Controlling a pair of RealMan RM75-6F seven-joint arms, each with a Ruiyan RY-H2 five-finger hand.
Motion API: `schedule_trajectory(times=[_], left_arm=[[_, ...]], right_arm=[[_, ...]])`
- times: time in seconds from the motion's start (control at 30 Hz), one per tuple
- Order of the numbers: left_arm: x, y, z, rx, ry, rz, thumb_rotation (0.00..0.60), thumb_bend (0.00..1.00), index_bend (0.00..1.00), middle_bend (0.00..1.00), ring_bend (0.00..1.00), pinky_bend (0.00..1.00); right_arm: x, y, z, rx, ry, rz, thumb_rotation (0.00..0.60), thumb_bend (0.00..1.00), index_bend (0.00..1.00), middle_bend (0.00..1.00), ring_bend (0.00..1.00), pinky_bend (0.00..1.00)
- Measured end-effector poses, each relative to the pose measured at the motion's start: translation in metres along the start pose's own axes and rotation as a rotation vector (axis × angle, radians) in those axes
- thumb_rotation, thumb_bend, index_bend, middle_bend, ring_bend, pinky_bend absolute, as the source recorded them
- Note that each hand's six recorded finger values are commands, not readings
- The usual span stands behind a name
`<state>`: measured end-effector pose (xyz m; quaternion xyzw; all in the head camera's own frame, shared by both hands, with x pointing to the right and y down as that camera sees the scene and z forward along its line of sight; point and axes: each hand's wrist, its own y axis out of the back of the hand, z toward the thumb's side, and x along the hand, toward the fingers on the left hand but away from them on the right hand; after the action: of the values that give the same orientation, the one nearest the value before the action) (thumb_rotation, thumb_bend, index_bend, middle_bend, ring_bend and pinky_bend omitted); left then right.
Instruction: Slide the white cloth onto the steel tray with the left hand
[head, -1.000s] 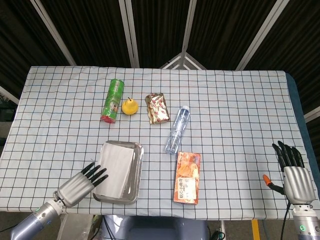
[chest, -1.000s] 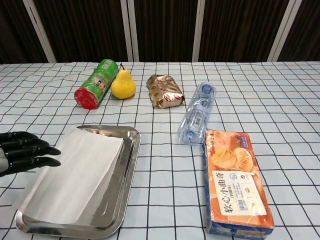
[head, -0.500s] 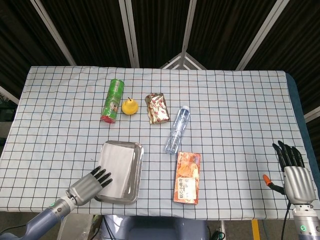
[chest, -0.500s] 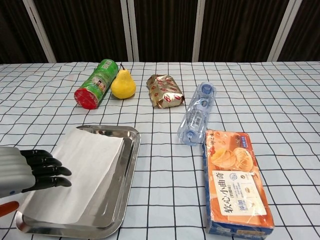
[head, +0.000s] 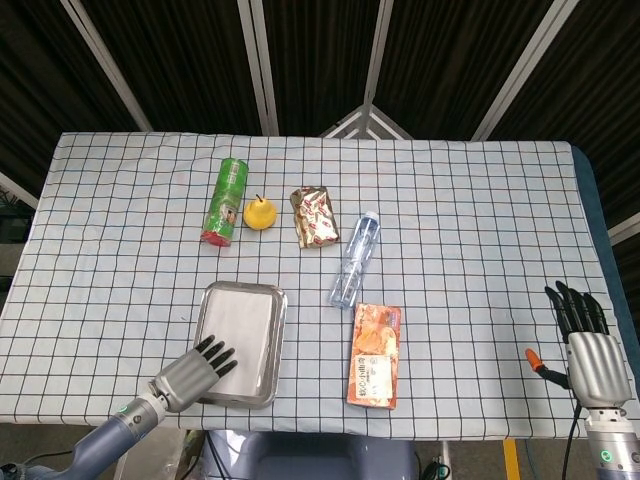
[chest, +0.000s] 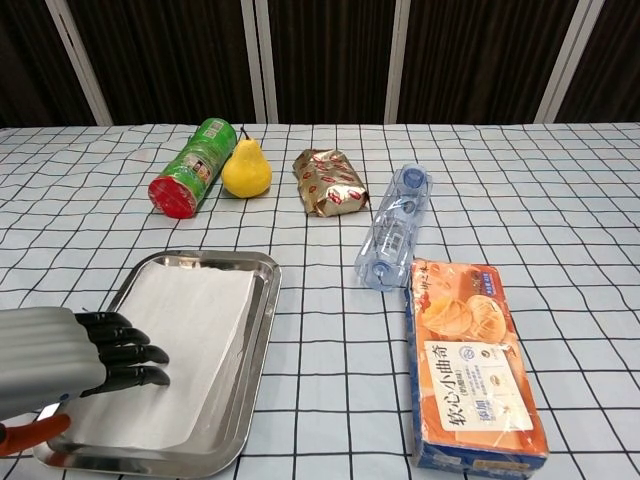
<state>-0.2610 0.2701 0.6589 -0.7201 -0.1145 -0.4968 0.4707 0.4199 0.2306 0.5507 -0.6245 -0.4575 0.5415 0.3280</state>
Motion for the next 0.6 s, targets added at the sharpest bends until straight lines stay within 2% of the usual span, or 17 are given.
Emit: schedule_trajectory(times=[0.43,0.6], left_arm=[[-0.003,0.010,0.000,0.017,0.011,0.033,0.600,0.61,0.00,0.00,0.00,0.00],[-0.017,0.019,-0.008,0.001,0.046,0.077,0.600,0.55,0.00,0.00,0.00,0.00]], right_arm=[[0.000,0.001,0.000,0.000,0.003,-0.005,0.600,0.31,0.00,0.00,0.00,0.00],[0.001,0.001,0.000,-0.001,0.002,-0.004,0.600,0.31,0.00,0.00,0.00,0.00]])
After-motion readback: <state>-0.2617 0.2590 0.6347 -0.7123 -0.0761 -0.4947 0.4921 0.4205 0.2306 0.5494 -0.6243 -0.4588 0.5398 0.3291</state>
